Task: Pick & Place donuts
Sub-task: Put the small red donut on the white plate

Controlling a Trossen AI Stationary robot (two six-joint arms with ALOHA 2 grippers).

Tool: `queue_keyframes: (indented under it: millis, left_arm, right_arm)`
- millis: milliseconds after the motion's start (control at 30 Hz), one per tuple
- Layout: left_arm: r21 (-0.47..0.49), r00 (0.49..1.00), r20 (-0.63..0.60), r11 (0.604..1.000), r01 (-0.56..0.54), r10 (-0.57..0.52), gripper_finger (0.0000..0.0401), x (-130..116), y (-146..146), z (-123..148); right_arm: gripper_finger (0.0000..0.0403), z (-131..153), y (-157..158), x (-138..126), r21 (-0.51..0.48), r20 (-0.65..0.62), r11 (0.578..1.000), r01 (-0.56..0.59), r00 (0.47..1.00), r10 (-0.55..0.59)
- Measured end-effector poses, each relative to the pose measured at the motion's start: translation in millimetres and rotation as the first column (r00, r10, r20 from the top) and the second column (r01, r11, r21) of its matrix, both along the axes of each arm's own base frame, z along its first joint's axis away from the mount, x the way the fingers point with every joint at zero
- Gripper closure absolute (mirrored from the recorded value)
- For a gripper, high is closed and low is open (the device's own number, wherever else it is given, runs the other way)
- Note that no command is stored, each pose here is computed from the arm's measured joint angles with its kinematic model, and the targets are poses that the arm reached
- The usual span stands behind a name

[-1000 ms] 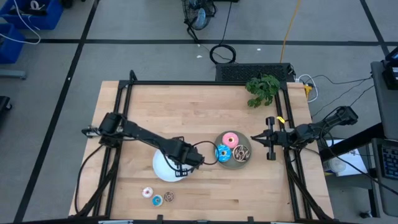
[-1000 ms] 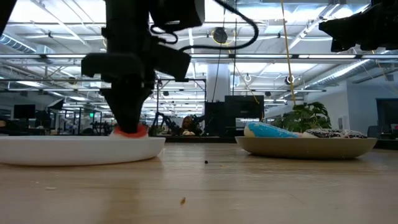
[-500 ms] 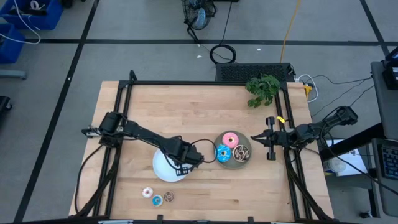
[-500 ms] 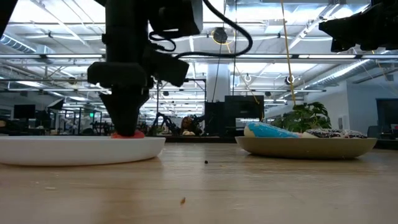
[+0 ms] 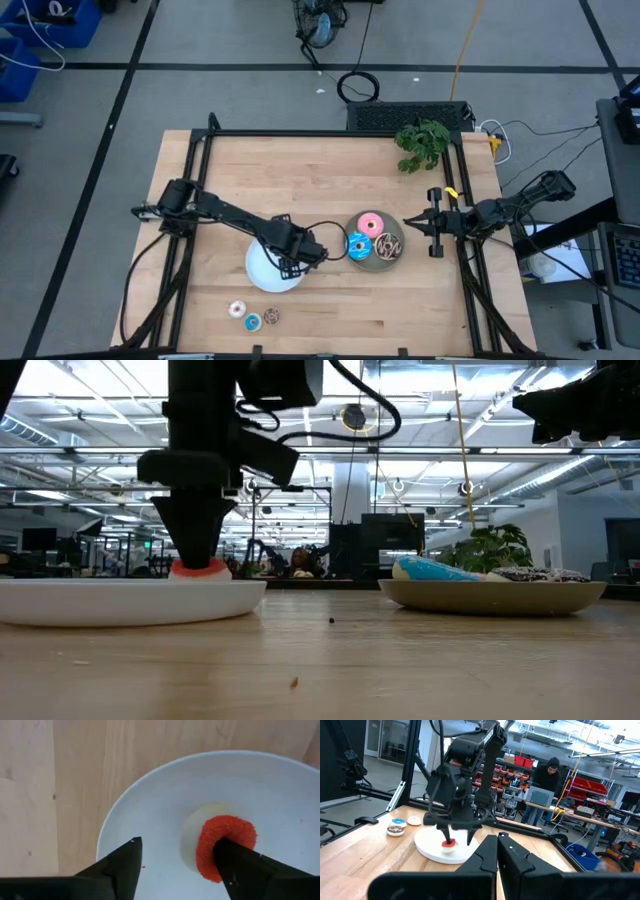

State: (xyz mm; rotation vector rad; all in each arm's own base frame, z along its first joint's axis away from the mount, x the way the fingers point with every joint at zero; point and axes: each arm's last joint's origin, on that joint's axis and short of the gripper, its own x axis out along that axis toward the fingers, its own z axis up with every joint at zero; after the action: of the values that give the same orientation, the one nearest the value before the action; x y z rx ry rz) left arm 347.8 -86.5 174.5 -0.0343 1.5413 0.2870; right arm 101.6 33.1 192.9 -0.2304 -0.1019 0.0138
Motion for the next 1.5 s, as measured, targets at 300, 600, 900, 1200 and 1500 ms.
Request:
queue_keyframes:
  millis: [300, 600, 900, 1200, 1500]
  left_arm:
    - [0.030, 0.995, 0.093, 0.999, -0.029, 0.027, 0.0122, -2, 2, 24]
    - [-0.001, 0.998, 0.045, 0.999, -0.038, 0.038, 0.0167, -8, -4, 24]
    - [-0.033, 1.000, 0.026, 0.999, 0.009, -0.008, 0.0343, -10, -11, 24]
    - [-0.082, 0.997, 0.083, 0.997, -0.001, 0.007, 0.0273, -5, -14, 25]
    - [-0.015, 0.995, 0.100, 1.000, -0.017, 0.019, 0.0018, -6, -14, 26]
  right_arm:
    - [0.0403, 0, 0, 0, 0.002, 0.002, 1.000, 0.000, 1.000, 0.000]
    - [0.0403, 0, 0, 0, 0.004, 0.003, 1.000, 0.000, 1.000, 0.000]
    - [0.0403, 0, 0, 0, 0.004, 0.004, 1.000, 0.000, 1.000, 0.000]
    - [0.0403, 0, 0, 0, 0.005, 0.004, 1.000, 0.000, 1.000, 0.000]
    - [0.0403, 0, 0, 0, 0.004, 0.003, 1.000, 0.000, 1.000, 0.000]
